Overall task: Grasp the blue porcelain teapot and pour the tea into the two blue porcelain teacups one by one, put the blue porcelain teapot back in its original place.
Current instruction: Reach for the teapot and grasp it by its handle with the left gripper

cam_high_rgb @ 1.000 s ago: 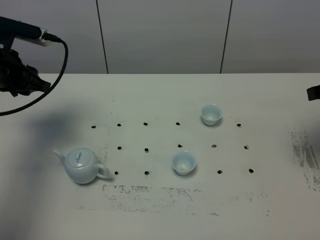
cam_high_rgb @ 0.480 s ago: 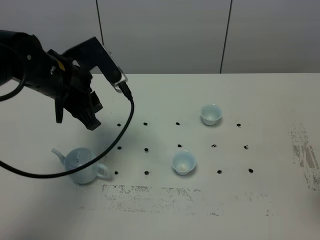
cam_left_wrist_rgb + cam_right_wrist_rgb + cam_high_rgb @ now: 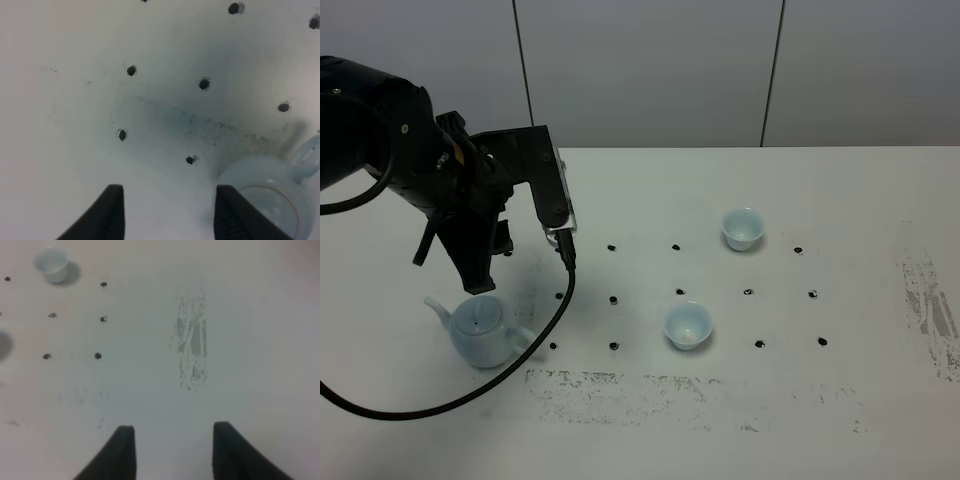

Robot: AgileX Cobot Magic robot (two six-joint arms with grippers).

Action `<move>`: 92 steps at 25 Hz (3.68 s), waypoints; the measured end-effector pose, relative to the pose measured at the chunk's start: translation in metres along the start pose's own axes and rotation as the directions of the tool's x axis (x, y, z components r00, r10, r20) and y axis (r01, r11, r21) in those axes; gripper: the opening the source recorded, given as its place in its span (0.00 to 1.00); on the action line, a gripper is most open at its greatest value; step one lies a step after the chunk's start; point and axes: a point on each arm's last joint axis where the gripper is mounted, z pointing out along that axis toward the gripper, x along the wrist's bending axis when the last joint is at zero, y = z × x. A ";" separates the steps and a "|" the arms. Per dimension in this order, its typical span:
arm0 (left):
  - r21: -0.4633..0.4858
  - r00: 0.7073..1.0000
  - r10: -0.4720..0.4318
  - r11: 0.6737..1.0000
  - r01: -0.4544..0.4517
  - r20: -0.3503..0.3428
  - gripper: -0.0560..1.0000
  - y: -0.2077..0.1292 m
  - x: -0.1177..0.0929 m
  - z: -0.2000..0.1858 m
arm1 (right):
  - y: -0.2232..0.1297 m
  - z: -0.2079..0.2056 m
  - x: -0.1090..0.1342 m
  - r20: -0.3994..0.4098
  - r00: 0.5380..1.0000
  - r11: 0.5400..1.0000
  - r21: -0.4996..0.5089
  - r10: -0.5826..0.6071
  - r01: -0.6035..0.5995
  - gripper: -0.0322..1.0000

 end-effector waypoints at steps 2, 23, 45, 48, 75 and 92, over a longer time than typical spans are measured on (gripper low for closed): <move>0.000 0.999 0.040 0.999 -0.040 0.008 0.43 0.002 -0.002 0.000 | -0.015 -0.008 0.001 0.000 1.000 1.000 -0.018 -0.001 0.001 0.37; -0.040 0.963 0.254 0.967 -0.251 0.089 0.43 0.006 -0.011 0.037 | -0.081 -0.027 0.010 -0.029 1.000 0.981 -0.192 -0.005 -0.001 0.37; -0.066 0.904 0.312 0.950 -0.306 0.291 0.43 0.003 -0.048 0.080 | -0.080 -0.027 0.011 -0.037 0.999 0.981 -0.192 0.006 -0.013 0.37; -0.068 0.887 0.326 0.944 -0.322 0.328 0.43 0.002 -0.051 0.078 | -0.080 -0.027 0.011 -0.037 0.999 0.981 -0.192 0.006 -0.013 0.37; 0.115 0.789 0.218 0.933 -0.342 0.575 0.43 -0.020 -0.068 0.066 | -0.080 -0.027 0.011 -0.037 0.999 0.981 -0.192 0.006 -0.013 0.37; -0.023 0.955 0.117 0.993 -0.115 0.274 0.43 0.036 -0.067 0.001 | -0.080 -0.027 0.011 -0.037 0.999 0.981 -0.192 0.006 -0.013 0.37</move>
